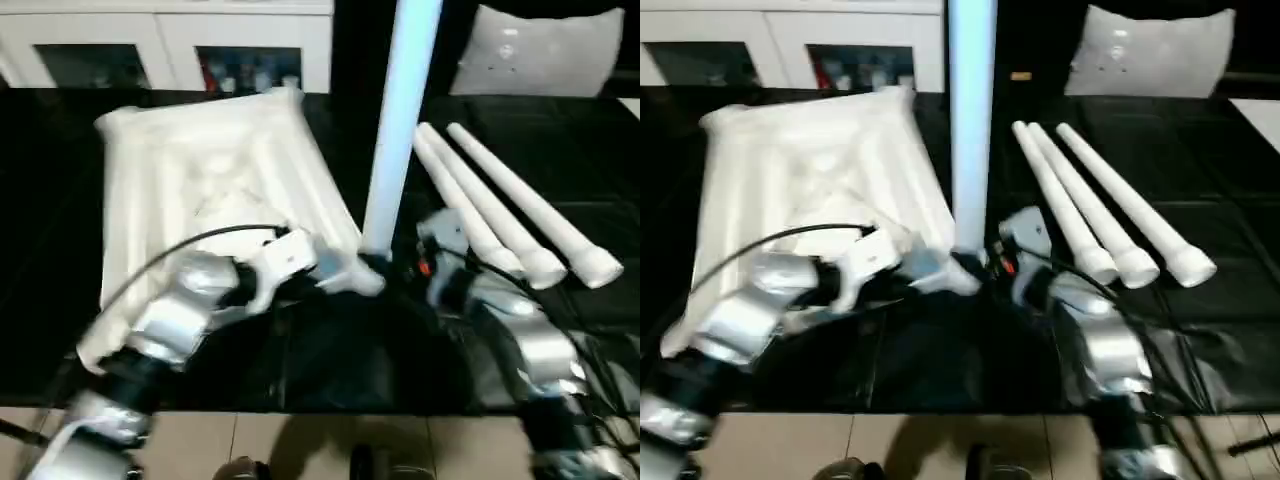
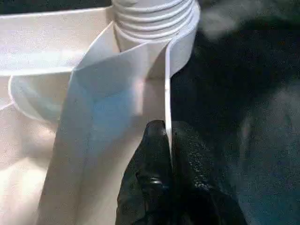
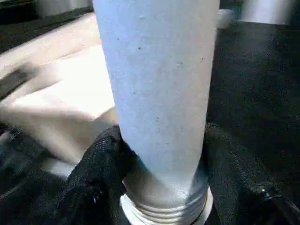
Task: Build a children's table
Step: Rotate leg to tighten
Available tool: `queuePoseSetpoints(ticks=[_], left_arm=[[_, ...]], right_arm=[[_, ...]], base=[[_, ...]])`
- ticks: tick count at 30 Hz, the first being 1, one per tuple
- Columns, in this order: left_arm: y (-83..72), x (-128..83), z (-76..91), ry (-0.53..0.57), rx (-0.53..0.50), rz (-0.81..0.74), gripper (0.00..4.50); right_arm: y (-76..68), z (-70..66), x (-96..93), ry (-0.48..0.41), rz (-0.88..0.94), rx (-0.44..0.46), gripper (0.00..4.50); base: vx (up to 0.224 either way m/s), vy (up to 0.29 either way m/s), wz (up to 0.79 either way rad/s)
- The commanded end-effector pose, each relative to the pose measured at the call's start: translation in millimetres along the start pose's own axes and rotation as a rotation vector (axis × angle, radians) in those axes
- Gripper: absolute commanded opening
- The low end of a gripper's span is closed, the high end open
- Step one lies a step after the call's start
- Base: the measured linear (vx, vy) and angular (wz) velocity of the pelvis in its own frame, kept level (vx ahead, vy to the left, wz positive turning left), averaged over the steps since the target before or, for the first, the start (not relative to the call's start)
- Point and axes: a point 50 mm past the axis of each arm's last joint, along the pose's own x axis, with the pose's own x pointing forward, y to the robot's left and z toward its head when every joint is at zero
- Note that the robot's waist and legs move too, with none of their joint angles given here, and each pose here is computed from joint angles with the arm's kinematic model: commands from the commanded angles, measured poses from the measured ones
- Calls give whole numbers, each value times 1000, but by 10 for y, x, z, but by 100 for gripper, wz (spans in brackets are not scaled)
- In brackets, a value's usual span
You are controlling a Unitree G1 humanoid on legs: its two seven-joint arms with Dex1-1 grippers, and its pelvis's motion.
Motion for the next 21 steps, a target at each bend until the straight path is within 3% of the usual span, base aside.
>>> queuePoseSetpoints(ticks=[1, 6, 9, 21], left_arm=[[-44, 193, 471, -140, 34, 77, 0], [-92, 247, 572, -152, 20, 105, 0], [-98, 238, 559, -132, 40, 115, 0], [-58, 139, 418, -97, 79, 86, 0]], right_arm=[[456, -87, 320, 50, 79, 110, 212], [511, -61, 389, 39, 40, 117, 212], [487, -107, 354, 53, 14, 118, 277], [249, -176, 141, 49, -34, 120, 385]], base=[[0, 0, 0], [0, 0, 0], [0, 0, 0], [0, 0, 0]])
